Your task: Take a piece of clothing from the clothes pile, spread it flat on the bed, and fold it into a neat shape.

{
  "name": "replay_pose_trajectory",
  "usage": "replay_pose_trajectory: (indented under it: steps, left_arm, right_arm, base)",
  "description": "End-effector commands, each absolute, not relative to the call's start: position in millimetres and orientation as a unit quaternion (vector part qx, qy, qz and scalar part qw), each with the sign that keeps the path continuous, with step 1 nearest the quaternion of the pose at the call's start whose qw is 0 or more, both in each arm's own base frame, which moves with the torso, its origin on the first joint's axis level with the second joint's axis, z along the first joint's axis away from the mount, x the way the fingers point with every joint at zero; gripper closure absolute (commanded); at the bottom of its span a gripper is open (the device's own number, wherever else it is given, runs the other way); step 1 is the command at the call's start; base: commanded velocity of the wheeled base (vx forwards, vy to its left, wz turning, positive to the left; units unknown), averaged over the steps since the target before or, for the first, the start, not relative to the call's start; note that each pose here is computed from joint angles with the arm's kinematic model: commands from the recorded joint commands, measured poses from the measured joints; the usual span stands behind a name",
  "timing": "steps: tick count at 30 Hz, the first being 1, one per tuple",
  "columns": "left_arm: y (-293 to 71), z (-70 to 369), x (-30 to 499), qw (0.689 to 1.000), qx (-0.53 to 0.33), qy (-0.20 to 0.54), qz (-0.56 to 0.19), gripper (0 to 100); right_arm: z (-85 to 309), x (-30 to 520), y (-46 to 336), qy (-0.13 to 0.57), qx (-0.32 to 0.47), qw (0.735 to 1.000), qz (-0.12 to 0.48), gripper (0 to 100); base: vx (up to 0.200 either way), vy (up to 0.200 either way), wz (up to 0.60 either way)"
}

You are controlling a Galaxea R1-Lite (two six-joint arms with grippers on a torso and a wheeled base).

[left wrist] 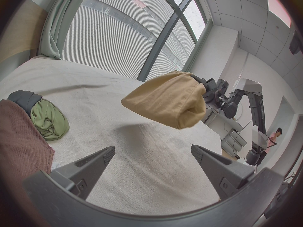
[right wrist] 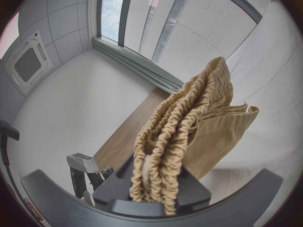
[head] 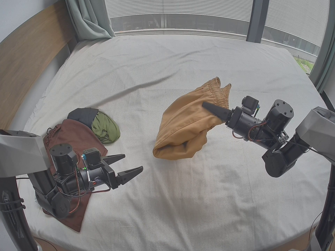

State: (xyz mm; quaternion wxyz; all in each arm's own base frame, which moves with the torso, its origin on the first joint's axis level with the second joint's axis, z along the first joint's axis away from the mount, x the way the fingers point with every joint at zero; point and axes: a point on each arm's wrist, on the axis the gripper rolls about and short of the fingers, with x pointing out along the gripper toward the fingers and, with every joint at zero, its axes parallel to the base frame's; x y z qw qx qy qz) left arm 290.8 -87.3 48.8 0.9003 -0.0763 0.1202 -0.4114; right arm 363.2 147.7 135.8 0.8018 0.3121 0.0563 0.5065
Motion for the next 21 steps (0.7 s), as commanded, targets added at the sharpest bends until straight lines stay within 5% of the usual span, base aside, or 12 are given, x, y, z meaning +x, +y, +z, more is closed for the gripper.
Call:
replay_pose_trajectory:
  steps: [1,21]
  left_arm:
    - [-86.9,49.5,290.9,0.899,-0.078,0.120,-0.413,0]
    - [-86.0,47.5,291.1,0.899,-0.079,0.123,-0.412,0]
  right_arm:
    - [124.7,389.0,152.9,0.056,0.327,0.797,0.505,100]
    - [94.1,421.2,159.2,0.077,0.335,0.799,0.493,100]
  base:
    - [0.000,0.000,0.00]
    - [0.000,0.000,0.00]
